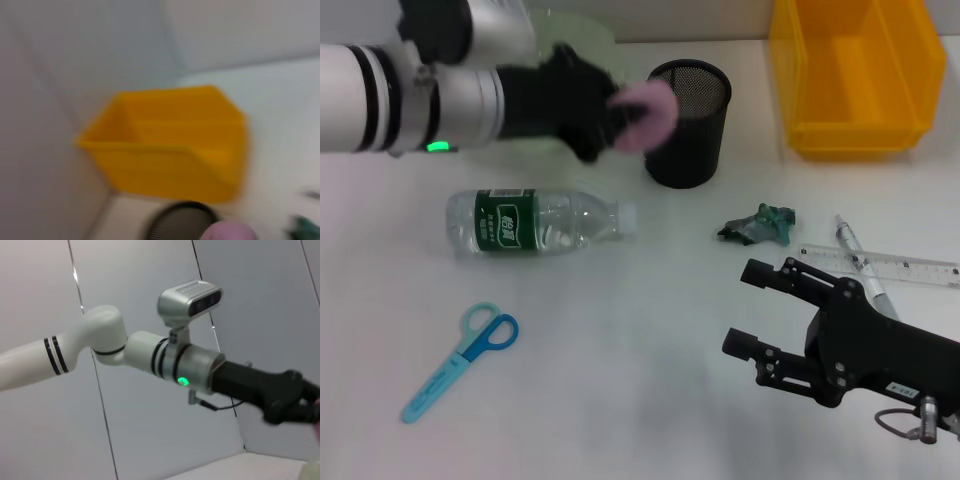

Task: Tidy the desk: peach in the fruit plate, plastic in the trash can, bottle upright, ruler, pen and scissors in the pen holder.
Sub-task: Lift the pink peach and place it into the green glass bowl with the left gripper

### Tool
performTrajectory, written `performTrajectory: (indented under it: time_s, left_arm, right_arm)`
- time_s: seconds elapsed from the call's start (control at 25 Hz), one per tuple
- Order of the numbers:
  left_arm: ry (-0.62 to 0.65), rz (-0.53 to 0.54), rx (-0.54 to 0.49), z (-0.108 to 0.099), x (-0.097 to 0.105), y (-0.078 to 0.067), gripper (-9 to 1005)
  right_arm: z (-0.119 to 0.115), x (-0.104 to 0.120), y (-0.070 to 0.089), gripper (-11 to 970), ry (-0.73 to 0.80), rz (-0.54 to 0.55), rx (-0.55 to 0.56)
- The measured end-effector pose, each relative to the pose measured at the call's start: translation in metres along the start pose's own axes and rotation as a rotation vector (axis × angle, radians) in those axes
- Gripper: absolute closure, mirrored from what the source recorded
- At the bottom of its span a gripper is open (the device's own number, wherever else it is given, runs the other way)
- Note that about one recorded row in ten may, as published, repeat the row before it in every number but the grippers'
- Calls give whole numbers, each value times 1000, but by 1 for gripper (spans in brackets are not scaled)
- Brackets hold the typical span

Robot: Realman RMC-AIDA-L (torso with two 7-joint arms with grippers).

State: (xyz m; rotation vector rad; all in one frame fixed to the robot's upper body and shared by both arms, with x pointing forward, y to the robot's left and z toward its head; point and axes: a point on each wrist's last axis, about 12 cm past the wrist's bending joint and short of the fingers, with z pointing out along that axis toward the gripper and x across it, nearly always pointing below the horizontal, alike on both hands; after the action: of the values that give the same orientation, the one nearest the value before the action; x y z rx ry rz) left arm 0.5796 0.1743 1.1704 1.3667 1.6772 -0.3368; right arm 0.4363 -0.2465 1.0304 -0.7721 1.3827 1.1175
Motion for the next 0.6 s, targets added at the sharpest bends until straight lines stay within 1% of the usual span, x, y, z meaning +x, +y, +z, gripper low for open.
performTrajectory:
  time_s: [0.08, 0.12, 0.16, 0.2, 0.24, 0.28, 0.4, 0.52, 0.56, 0.6]
  left_arm:
    - [0, 0, 0, 0, 0, 0, 855]
    - [-24, -32, -57, 0, 1, 7, 858]
    - [-61, -90, -172, -1, 6, 20, 868]
    - [-74, -109, -213, -1, 7, 25, 877]
    - [-74, -109, -213, -1, 7, 25, 887]
    - [-94, -153, -302, 1, 12, 35, 896]
    - [-88, -180, -362, 5, 19, 42, 937]
    - [-58, -205, -410, 13, 29, 47, 942]
    - [-33, -227, -438, 19, 37, 52, 944]
    - [-33, -227, -438, 19, 37, 52, 944]
  right_arm:
    - [1, 0, 0, 201, -1, -1, -2]
    - [1, 0, 0, 202, -1, 0, -3]
    - [2, 0, 0, 202, -2, 0, -4]
    - [2, 0, 0, 202, -3, 1, -5]
    - [3, 0, 0, 202, -5, 4, -7]
    - [4, 0, 0, 202, -7, 7, -8]
    - [5, 0, 1, 202, -12, 11, -9]
    - [6, 1, 2, 202, -16, 18, -7]
    - [6, 1, 2, 202, -18, 20, -5]
    - [5, 2, 3, 203, -20, 21, -2]
